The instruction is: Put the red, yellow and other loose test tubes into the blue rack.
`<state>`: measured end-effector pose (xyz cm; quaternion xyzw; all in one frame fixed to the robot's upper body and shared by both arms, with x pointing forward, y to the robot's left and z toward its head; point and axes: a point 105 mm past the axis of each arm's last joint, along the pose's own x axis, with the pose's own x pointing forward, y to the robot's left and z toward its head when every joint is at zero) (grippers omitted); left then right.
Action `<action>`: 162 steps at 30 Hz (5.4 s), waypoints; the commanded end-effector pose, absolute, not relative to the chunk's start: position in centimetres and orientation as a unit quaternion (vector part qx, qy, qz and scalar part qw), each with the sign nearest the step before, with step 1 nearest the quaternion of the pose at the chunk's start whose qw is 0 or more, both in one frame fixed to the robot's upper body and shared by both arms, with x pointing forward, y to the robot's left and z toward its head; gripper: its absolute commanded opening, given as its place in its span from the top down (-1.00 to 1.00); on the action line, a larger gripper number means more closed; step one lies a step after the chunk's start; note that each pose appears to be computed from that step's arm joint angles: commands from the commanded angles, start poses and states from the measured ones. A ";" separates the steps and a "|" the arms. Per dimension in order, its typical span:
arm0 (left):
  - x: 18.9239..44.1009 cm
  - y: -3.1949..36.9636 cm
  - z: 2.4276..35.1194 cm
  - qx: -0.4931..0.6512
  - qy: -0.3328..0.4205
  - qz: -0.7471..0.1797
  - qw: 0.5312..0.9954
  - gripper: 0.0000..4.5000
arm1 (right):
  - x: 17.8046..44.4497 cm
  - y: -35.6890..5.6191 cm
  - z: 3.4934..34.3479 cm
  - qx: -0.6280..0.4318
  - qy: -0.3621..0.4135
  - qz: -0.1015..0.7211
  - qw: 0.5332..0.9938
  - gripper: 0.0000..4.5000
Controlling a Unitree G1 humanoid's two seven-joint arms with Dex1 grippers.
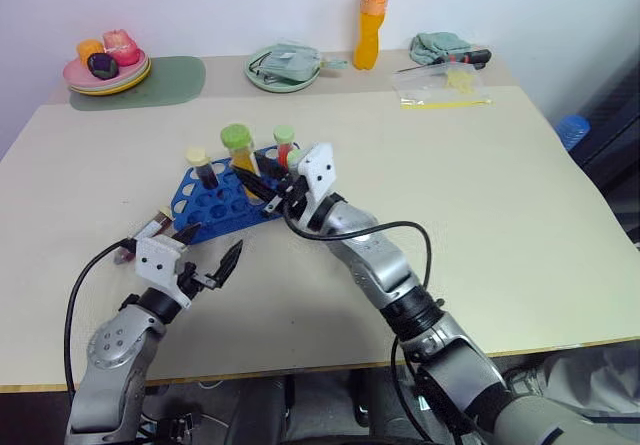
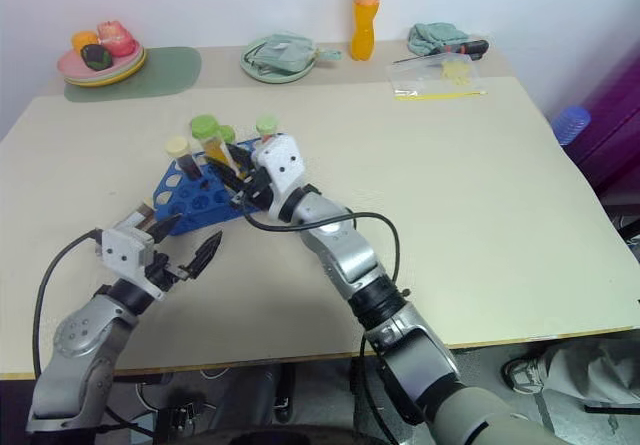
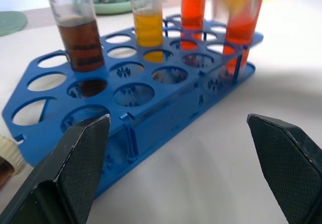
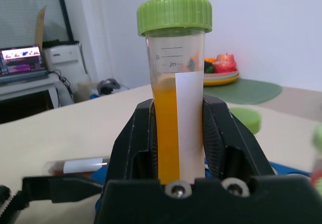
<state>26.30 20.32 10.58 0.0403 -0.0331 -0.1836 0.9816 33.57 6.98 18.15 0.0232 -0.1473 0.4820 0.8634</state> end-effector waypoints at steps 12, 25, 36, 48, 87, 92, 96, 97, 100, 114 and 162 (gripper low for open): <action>24.4 19.2 12.5 0.029 -0.044 -0.203 0.978 -1.00 | 35.2 8.4 17.6 0.018 -0.166 0.459 0.873 0.66; 24.6 18.6 12.8 0.031 -0.042 -0.214 0.975 -1.00 | 35.1 9.2 17.2 0.016 -0.168 0.475 0.864 0.66; 24.5 18.5 12.8 0.029 -0.039 -0.217 0.975 -1.00 | 35.3 10.1 17.1 0.012 -0.158 0.482 0.862 0.66; 24.4 18.7 12.3 0.029 -0.035 -0.216 0.975 -1.00 | 34.6 11.0 16.8 0.010 -0.152 0.506 0.849 0.66; 24.3 18.5 12.0 0.026 -0.035 -0.219 0.975 -1.00 | 35.2 12.1 16.3 0.030 -0.123 0.472 0.873 0.66; 24.3 18.5 12.0 0.026 -0.034 -0.219 0.975 -1.00 | 35.0 12.3 16.1 0.027 -0.120 0.475 0.871 0.66; 24.3 18.7 11.9 0.026 -0.033 -0.218 0.975 -1.00 | 35.0 12.3 16.0 0.030 -0.115 0.475 0.872 0.66; 24.3 18.7 11.8 0.026 -0.032 -0.218 0.975 -1.00 | 35.0 12.3 16.1 0.034 -0.117 0.474 0.872 0.66; 24.3 18.6 11.7 0.026 -0.032 -0.219 0.975 -1.00 | 35.1 12.5 16.2 0.034 -0.115 0.468 0.875 0.66; 24.4 18.2 12.2 0.027 -0.036 -0.220 0.974 -1.00 | 34.5 12.7 15.3 0.015 -0.115 0.478 0.871 0.66; 28.6 32.8 18.5 0.214 0.415 -0.136 0.874 -1.00 | 29.1 -2.4 20.1 -0.227 -0.096 0.607 0.755 -0.99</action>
